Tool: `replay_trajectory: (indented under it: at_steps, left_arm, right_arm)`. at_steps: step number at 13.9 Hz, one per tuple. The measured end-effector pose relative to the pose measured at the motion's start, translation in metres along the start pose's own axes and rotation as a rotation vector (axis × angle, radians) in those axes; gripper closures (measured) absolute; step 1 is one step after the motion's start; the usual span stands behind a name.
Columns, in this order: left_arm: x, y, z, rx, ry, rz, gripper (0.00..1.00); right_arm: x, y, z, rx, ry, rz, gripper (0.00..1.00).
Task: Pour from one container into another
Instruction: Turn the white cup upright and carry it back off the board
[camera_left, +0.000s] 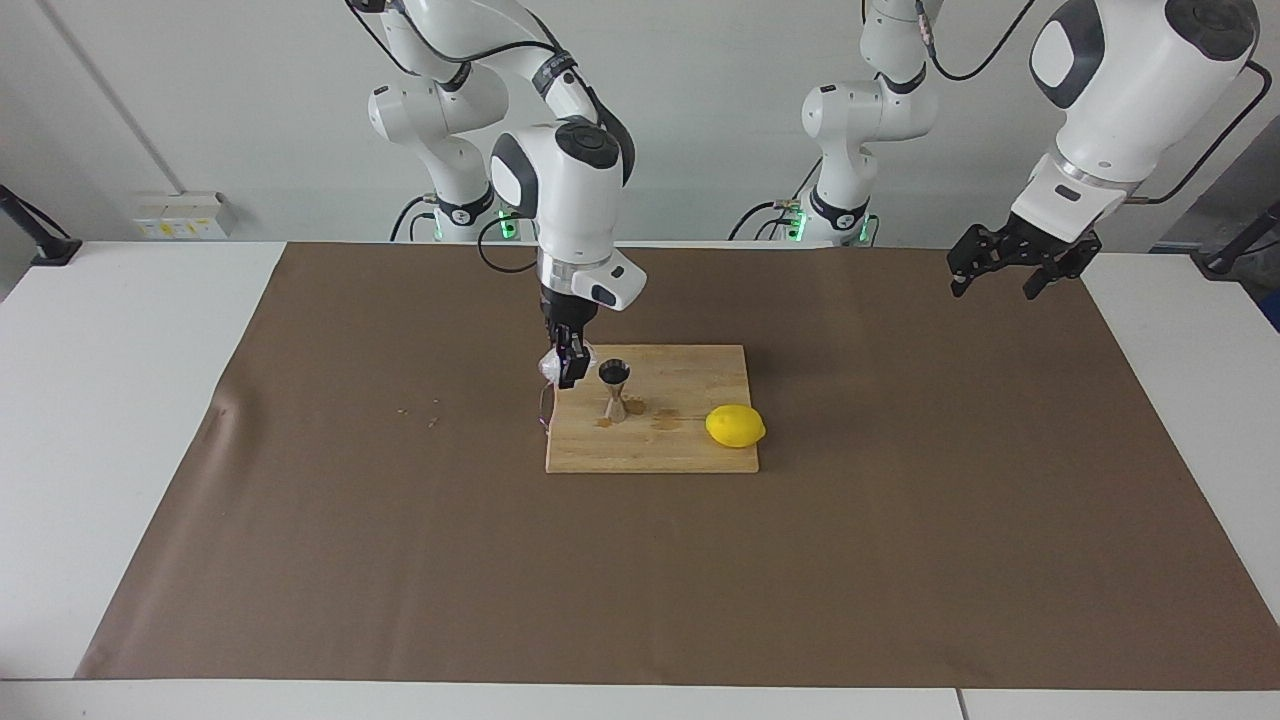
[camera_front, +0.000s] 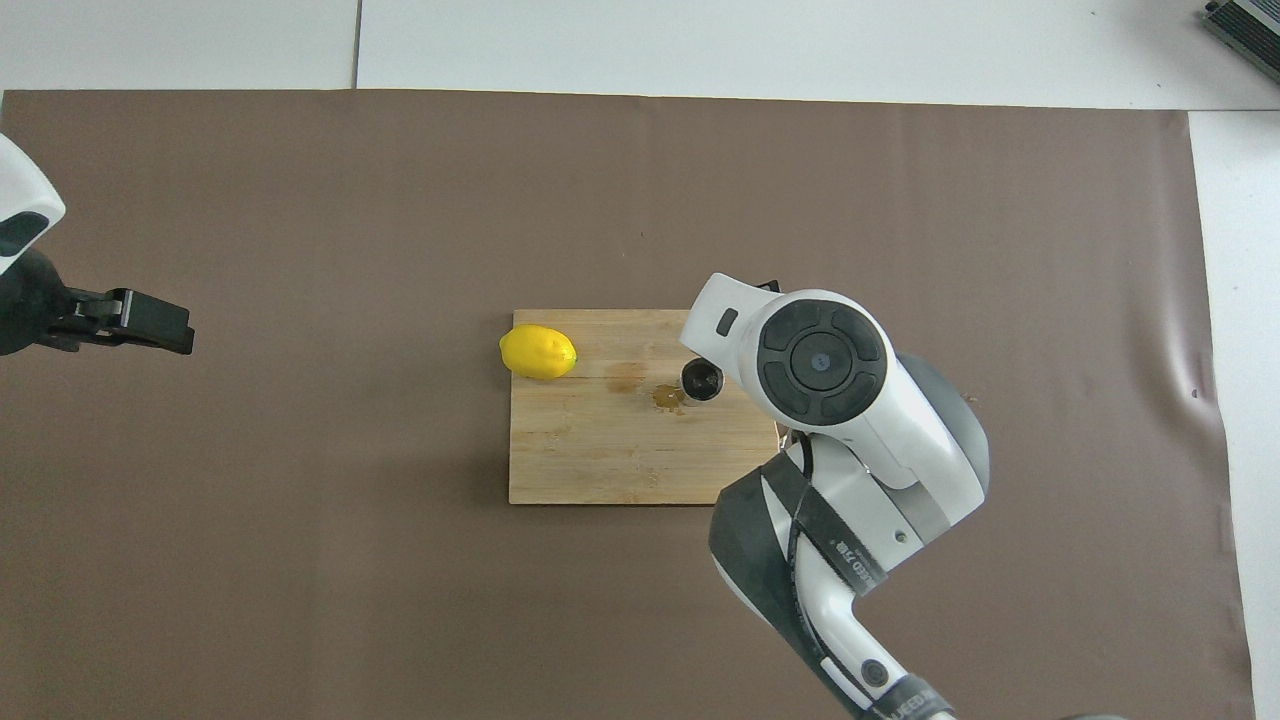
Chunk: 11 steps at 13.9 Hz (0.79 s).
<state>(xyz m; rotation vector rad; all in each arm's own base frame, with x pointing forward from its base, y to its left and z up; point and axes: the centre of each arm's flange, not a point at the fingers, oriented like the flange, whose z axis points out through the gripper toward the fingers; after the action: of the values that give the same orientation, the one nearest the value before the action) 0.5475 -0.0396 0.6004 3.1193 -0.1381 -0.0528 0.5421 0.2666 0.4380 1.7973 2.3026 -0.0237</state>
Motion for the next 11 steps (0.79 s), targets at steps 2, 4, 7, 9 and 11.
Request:
replay_trajectory:
  at_steps: [2, 4, 7, 9, 11]
  left_arm:
    - [0.000, 0.000, 0.000, 0.000, 0.000, 0.000, 0.00]
    - [0.000, 0.000, 0.000, 0.000, 0.000, 0.000, 0.00]
    - [0.000, 0.000, 0.000, 0.000, 0.000, 0.000, 0.00]
    - [0.000, 0.000, 0.000, 0.000, 0.000, 0.000, 0.00]
    - [0.000, 0.000, 0.000, 0.000, 0.000, 0.000, 0.00]
  right_arm:
    - [-0.018, 0.003, 0.004, 0.016, 0.023, 0.052, 0.49]
    - [-0.038, 0.005, 0.010, 0.039, 0.061, 0.115, 0.49]
    - [-0.065, 0.007, 0.026, 0.046, 0.123, 0.196, 0.49]
    - [-0.079, 0.004, 0.039, 0.061, 0.160, 0.224, 0.49]
    - [-0.095, 0.000, 0.056, 0.085, 0.219, 0.244, 0.49]
